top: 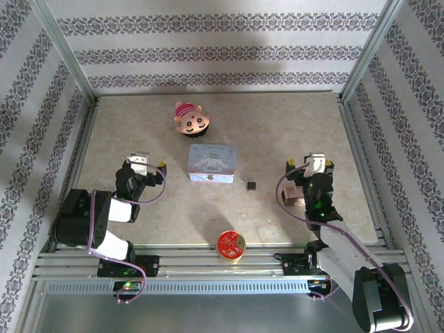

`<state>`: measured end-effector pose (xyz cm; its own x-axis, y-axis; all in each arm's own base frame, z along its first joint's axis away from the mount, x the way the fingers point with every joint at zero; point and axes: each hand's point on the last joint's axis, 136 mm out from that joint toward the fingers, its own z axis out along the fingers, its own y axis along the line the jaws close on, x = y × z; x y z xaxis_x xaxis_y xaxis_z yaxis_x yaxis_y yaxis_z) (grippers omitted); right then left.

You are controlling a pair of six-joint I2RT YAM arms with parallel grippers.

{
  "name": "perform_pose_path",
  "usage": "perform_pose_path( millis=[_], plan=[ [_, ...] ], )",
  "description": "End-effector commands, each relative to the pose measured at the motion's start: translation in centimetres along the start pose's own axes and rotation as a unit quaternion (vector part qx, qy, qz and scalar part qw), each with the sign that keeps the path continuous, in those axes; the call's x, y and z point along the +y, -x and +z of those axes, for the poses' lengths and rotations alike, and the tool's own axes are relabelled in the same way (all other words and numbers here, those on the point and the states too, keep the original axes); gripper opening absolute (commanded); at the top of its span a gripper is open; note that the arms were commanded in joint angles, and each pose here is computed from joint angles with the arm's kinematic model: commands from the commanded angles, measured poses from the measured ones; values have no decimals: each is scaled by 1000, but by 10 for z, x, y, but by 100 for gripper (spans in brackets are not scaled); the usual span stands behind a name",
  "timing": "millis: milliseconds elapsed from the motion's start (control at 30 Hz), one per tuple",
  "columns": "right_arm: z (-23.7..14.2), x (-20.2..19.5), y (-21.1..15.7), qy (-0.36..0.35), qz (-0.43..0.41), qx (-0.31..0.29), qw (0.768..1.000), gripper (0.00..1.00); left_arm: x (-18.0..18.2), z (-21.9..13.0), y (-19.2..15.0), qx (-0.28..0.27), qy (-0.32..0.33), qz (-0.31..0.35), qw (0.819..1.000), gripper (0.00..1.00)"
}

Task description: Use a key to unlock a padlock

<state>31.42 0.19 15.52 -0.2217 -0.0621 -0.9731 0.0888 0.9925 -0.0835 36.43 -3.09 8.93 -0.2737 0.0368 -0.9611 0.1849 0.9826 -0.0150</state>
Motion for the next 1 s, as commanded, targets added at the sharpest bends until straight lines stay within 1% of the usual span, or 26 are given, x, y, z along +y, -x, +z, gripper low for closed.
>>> perform_pose_path(
  millis=[0,67,100,133,167,233,333,367,467,600,633,833,967],
  plan=[
    [-3,0,7,8,10,-22,1000,98,3,3,16,-39,-18,1,999,99],
    [-3,0,7,11,13,-27,1000,98,5,12,14,-34,-31,-11,999,99],
    [-3,0,8,12,14,-29,999,98,8,14,13,-17,-31,-21,999,99],
    [-3,0,8,13,14,-31,999,98,18,20,10,8,-14,-37,999,99],
    [-3,1,8,16,15,-33,999,98,26,27,10,19,6,-42,999,99],
    [-3,1,9,17,16,-36,999,98,26,27,9,18,15,-40,999,99],
    [0,-1,8,14,16,-36,999,98,39,25,8,18,57,-46,997,99],
    [1,-2,7,12,17,-35,999,98,37,25,9,15,55,-45,997,99],
    [4,-3,6,10,18,-35,999,98,24,28,9,22,14,-31,999,99],
    [9,-4,4,13,24,-34,999,98,23,28,9,21,11,-31,999,99],
    [11,-3,9,16,25,-43,999,98,23,28,9,20,11,-31,999,99],
    [23,-4,10,18,31,-55,998,98,23,28,9,21,12,-31,999,99],
    [26,-3,3,24,35,-53,998,98,22,28,9,21,11,-31,999,99]
  ],
)
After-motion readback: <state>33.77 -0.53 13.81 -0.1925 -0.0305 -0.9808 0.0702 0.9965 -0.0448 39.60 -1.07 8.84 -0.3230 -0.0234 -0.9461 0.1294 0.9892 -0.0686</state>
